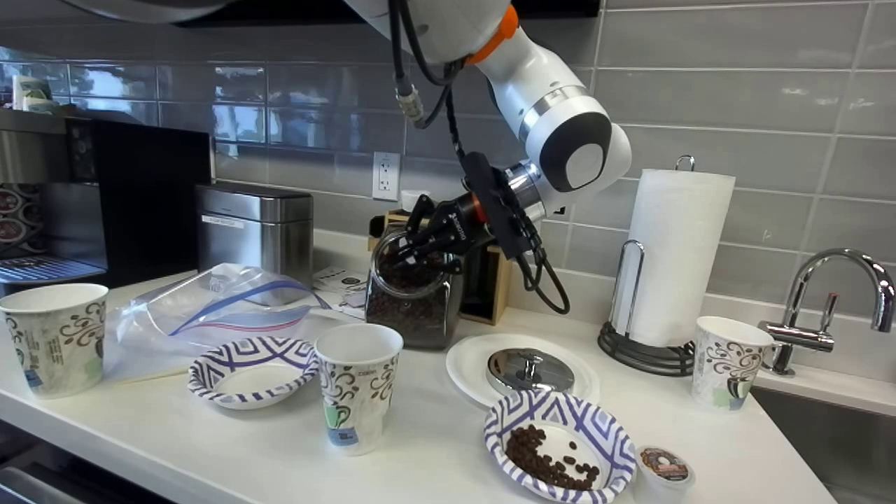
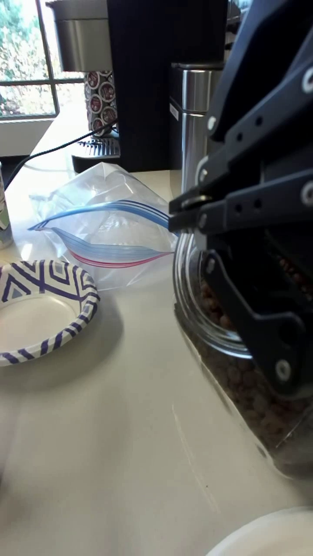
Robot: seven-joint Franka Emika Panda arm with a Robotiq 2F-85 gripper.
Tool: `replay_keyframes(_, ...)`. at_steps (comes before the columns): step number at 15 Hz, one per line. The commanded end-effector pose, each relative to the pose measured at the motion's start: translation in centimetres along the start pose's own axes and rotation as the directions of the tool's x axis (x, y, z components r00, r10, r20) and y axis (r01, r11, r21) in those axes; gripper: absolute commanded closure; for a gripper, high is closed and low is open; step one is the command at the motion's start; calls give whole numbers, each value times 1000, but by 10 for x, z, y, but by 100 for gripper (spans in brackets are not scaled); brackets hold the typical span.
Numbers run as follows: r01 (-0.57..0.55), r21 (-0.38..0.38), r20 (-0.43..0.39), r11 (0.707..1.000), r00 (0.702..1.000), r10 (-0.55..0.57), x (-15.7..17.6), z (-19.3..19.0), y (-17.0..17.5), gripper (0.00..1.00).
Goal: Place the coffee beans from the container in the coffee cup using the silver spoon then pour the beans into the bowl on the right.
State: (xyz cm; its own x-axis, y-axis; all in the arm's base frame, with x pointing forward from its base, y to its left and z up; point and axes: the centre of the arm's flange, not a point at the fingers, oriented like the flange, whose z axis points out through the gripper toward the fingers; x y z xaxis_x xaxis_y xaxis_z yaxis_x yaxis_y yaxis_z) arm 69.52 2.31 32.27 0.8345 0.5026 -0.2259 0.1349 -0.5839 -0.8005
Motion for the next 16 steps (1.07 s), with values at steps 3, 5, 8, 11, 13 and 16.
replay_keyframes(3,39,-4,10,999,999,-39,-42,2,-3,99)
replay_keyframes(5,54,-18,25,998,998,-54,-54,-1,-6,99)
replay_keyframes(8,88,-38,74,995,994,-85,-76,-3,-14,99)
replay_keyframes(11,110,-61,131,992,986,-101,-98,-2,-22,99)
replay_keyframes(13,115,-74,153,991,983,-103,-111,-2,-25,99)
replay_keyframes(16,119,-103,177,988,979,-100,-130,-3,-27,99)
